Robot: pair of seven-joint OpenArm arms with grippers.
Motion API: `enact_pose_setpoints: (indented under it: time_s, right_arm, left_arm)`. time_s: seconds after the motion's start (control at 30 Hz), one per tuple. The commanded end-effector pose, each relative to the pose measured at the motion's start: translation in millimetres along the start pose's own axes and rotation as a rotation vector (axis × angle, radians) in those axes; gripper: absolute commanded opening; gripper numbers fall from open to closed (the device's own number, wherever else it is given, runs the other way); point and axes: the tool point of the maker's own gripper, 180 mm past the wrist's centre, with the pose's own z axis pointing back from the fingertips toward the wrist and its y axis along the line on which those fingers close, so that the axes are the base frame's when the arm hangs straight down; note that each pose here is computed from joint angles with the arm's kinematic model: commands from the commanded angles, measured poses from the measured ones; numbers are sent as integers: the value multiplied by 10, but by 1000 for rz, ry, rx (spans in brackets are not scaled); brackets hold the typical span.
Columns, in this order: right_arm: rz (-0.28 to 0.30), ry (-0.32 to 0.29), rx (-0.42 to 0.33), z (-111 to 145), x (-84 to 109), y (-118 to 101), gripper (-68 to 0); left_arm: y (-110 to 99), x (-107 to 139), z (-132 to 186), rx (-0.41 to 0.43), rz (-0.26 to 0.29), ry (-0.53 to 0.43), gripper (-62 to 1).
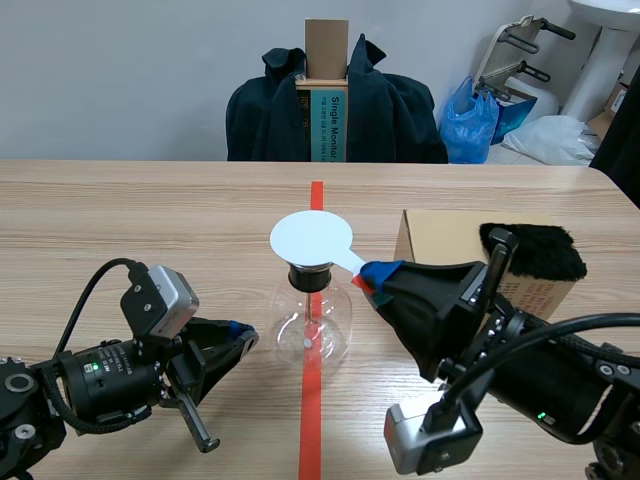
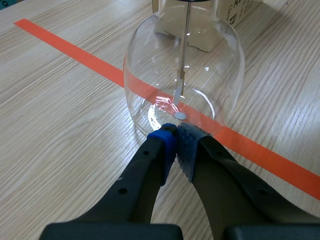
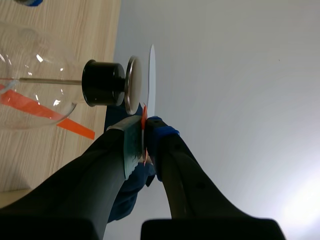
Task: Do the electroscope experiment.
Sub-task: 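Move the plate toward and away from the electroscope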
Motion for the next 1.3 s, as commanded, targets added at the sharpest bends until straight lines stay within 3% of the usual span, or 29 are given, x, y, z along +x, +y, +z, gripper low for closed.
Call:
enact_pose_setpoints:
  time_s: [0.0, 0.6, 0.87, 1.27]
  right_arm:
    - [21, 3, -19, 3, -34, -79, -669]
    - [21, 26, -19, 4, -74, -78, -669]
    - [19, 201, -21, 39, -386, -84, -669]
    - [25, 518, -39, 240, -919, -124, -669]
  left_arm:
    - [-23, 117, -25, -4, 0, -41, -578]
    - [-23, 117, -25, -4, 0, -41, -578]
    - [-23, 117, -25, -4, 0, -41, -578]
    - [-23, 118, -25, -4, 0, -41, -578]
